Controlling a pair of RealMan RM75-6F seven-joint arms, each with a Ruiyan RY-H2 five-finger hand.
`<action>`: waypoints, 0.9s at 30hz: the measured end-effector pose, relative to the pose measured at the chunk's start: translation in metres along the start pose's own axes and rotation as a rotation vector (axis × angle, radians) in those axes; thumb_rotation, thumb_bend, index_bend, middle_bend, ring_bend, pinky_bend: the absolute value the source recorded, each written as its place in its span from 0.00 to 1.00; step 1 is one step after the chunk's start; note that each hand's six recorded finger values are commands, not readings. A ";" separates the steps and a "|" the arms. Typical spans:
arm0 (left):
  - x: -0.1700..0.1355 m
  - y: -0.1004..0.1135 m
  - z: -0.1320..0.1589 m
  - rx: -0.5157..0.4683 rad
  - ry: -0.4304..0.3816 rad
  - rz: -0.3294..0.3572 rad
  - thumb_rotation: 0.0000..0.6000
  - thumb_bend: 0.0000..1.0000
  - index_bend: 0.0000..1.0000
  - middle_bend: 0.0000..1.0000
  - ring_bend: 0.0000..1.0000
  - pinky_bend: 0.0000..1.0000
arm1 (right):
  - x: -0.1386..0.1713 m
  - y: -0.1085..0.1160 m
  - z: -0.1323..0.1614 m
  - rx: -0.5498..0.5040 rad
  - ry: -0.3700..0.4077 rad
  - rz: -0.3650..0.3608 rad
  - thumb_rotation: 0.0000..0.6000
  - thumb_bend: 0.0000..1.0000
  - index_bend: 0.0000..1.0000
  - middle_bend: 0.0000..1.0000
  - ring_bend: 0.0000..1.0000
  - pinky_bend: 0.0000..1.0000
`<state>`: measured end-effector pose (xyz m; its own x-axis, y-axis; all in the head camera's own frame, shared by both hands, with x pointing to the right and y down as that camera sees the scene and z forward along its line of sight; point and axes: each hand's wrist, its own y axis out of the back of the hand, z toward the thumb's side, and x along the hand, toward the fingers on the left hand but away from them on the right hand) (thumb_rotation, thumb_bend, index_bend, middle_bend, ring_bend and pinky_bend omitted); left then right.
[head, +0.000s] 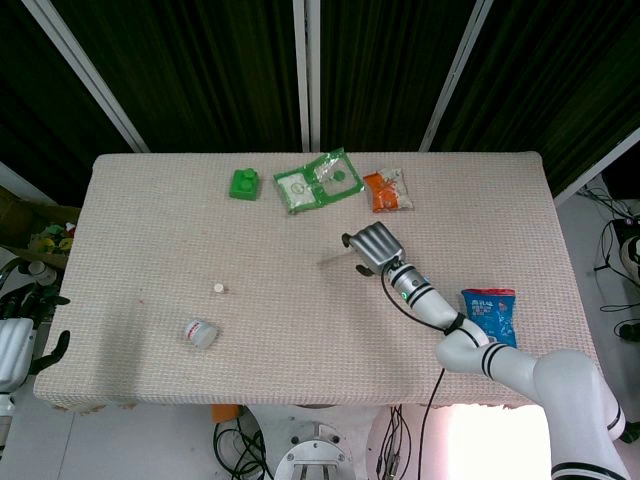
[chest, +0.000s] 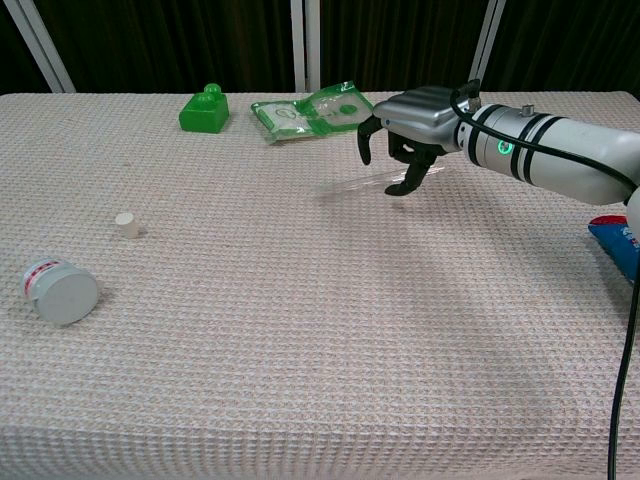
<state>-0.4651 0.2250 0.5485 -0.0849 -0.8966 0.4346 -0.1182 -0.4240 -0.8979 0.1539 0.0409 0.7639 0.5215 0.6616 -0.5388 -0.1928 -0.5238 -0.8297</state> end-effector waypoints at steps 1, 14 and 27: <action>0.000 0.000 0.000 -0.001 0.000 0.000 1.00 0.39 0.30 0.19 0.09 0.12 | -0.001 -0.001 0.000 -0.001 0.000 0.001 1.00 0.20 0.42 0.95 0.91 0.93; 0.001 -0.002 -0.004 -0.007 0.009 0.001 1.00 0.37 0.30 0.19 0.09 0.12 | -0.013 -0.008 0.005 0.006 -0.001 0.024 1.00 0.24 0.44 0.95 0.91 0.93; -0.001 -0.004 -0.011 -0.014 0.024 -0.002 1.00 0.37 0.30 0.19 0.09 0.12 | -0.023 -0.015 0.011 0.013 0.004 0.041 1.00 0.32 0.52 0.95 0.91 0.93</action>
<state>-0.4752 0.2291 0.5521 -0.1080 -0.8925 0.4378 -0.1320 -0.4236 -0.8962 0.1357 0.0391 0.7870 0.5165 0.6373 -0.5719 -0.2251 -0.5434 -0.8087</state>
